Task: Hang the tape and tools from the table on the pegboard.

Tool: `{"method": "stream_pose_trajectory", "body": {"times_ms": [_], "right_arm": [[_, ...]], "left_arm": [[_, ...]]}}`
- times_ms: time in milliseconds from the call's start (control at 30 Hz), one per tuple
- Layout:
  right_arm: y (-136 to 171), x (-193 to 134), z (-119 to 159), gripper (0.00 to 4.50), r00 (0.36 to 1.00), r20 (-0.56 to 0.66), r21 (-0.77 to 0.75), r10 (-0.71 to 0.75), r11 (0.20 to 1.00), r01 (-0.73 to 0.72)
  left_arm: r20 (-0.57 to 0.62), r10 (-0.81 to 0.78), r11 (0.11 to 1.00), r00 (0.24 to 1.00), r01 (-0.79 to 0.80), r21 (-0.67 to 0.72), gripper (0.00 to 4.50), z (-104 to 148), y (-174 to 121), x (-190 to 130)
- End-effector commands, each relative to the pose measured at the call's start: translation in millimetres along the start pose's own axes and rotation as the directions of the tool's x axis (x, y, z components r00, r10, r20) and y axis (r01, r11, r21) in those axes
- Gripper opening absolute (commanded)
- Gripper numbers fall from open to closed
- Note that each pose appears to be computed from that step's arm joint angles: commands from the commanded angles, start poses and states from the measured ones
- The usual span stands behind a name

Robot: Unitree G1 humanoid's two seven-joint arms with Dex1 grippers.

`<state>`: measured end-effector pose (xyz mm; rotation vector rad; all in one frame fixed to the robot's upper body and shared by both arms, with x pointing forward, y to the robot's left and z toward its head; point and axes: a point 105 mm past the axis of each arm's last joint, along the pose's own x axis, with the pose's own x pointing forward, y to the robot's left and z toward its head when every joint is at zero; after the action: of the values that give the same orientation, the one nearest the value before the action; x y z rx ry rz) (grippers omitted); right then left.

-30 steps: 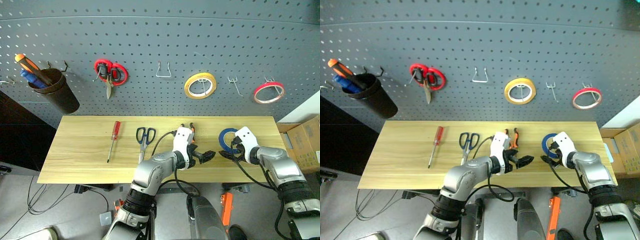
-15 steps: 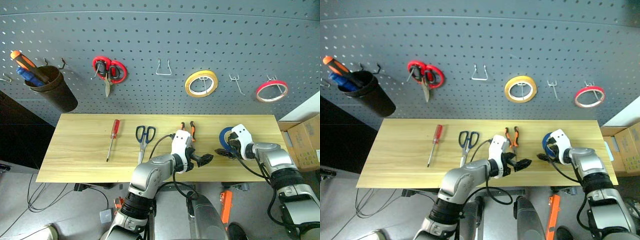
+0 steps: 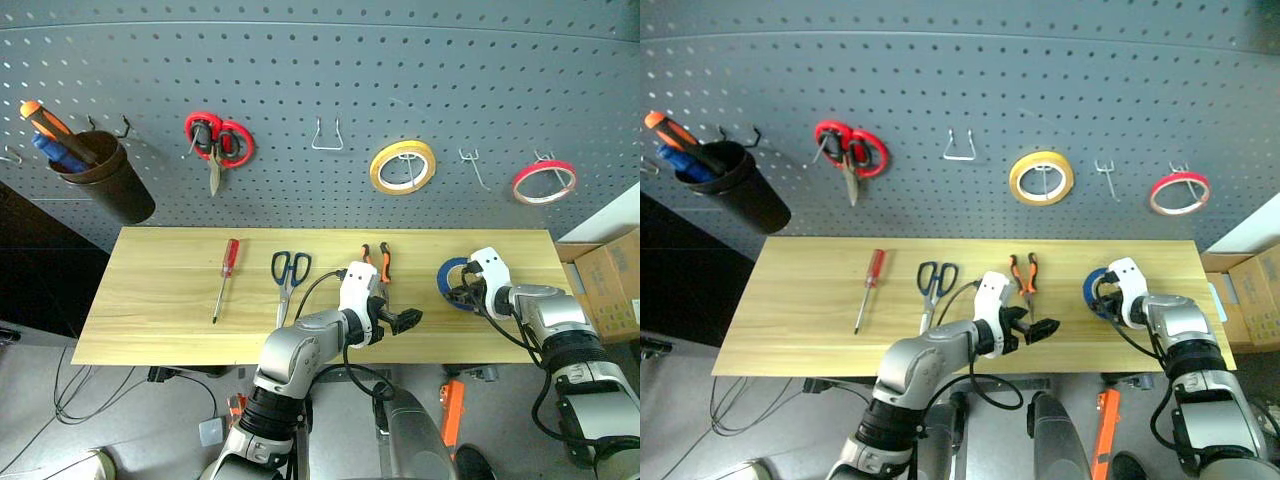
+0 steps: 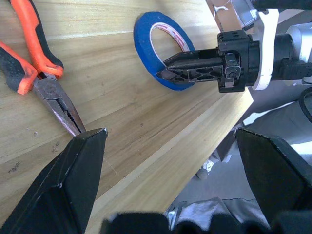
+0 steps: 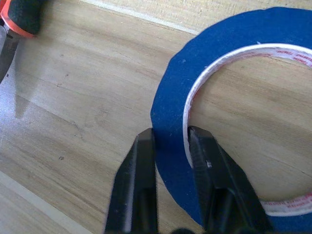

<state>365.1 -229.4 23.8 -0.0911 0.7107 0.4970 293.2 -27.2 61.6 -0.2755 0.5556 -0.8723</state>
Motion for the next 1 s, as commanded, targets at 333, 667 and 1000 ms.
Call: {"method": "stream_pose_trajectory", "body": {"times_ms": [333,667,1000], "right_arm": [[2,-33,-7,0.52,0.976,0.117,-0.136,-0.185,0.97,0.2],[54,-97,19,0.52,0.821,0.423,-0.205,-0.383,0.842,0.499],[65,-128,60,0.52,0.617,0.67,-0.264,-0.414,0.644,0.718]], "left_arm": [[0.107,-0.145,0.984,0.984,0.132,0.121,4.5,33,-27,-12],[0.234,-0.311,0.946,0.921,0.275,0.174,4.5,71,-57,-36],[0.389,-0.394,0.919,0.833,0.355,0.17,4.5,108,-76,-42]]}}
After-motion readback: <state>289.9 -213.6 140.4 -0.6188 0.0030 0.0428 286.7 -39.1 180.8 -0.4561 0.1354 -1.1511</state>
